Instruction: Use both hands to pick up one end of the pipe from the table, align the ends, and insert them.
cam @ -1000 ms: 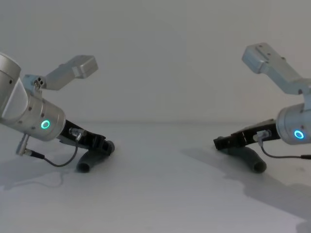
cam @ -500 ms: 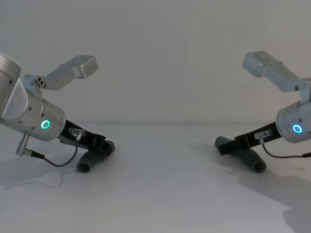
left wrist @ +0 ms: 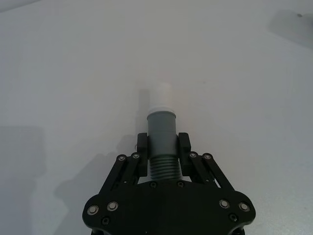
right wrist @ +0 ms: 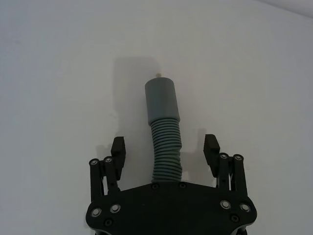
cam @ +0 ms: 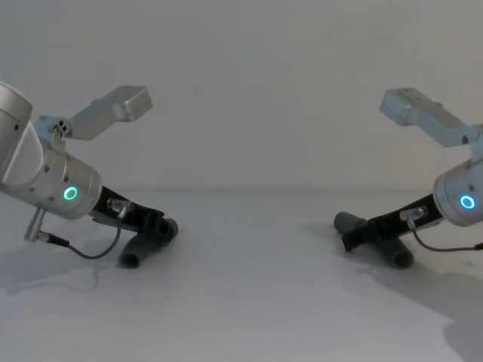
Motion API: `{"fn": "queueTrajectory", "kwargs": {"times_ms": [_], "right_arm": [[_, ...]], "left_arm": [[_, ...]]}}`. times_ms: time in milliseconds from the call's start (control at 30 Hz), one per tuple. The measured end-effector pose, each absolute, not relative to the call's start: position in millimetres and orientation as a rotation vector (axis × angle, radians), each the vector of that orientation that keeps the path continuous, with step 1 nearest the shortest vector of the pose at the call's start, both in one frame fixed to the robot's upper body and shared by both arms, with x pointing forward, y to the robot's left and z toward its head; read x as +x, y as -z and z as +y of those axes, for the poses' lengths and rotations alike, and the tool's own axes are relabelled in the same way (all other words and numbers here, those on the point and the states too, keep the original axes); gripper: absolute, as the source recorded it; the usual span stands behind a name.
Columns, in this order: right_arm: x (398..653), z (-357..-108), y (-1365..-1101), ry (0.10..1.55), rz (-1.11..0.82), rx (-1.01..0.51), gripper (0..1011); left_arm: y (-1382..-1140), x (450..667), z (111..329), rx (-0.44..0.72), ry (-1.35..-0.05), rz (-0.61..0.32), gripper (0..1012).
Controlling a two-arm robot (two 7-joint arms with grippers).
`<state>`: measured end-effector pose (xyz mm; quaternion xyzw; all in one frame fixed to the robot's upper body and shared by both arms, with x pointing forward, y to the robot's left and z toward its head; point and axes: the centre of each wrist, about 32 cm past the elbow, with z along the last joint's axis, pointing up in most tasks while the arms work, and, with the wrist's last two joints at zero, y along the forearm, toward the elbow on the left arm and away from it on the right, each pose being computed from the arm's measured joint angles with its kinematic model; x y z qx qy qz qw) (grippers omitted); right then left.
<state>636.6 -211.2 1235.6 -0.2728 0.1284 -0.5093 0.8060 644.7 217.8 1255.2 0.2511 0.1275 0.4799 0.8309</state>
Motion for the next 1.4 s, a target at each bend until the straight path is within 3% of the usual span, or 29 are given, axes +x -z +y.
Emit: {"fn": "queueTrajectory", "kwargs": {"times_ms": [133,400,767,967,1400], "right_arm": [[636.7,-211.8,-1235.8,1.085,0.281,-0.584,906],[637.0,-213.1,-1236.2,1.078,0.291,-0.585,668],[637.2,-214.0,-1236.2,1.077,0.298,-0.588,291],[637.3,-214.4,-1236.3,1.077,0.300,-0.589,242],[637.3,-214.5,-1236.4,1.075,0.301,-0.589,242]], "left_arm": [[-1255.2,644.7,217.8,0.533,-1.018,0.270,328],[-1255.2,644.7,217.8,0.533,-1.018,0.270,328],[-1255.2,644.7,217.8,0.533,-1.018,0.270,328],[-1255.2,644.7,217.8,0.533,-1.018,0.270,328],[-1257.7,650.5,218.8,0.545,-0.993,0.247,328]]}}
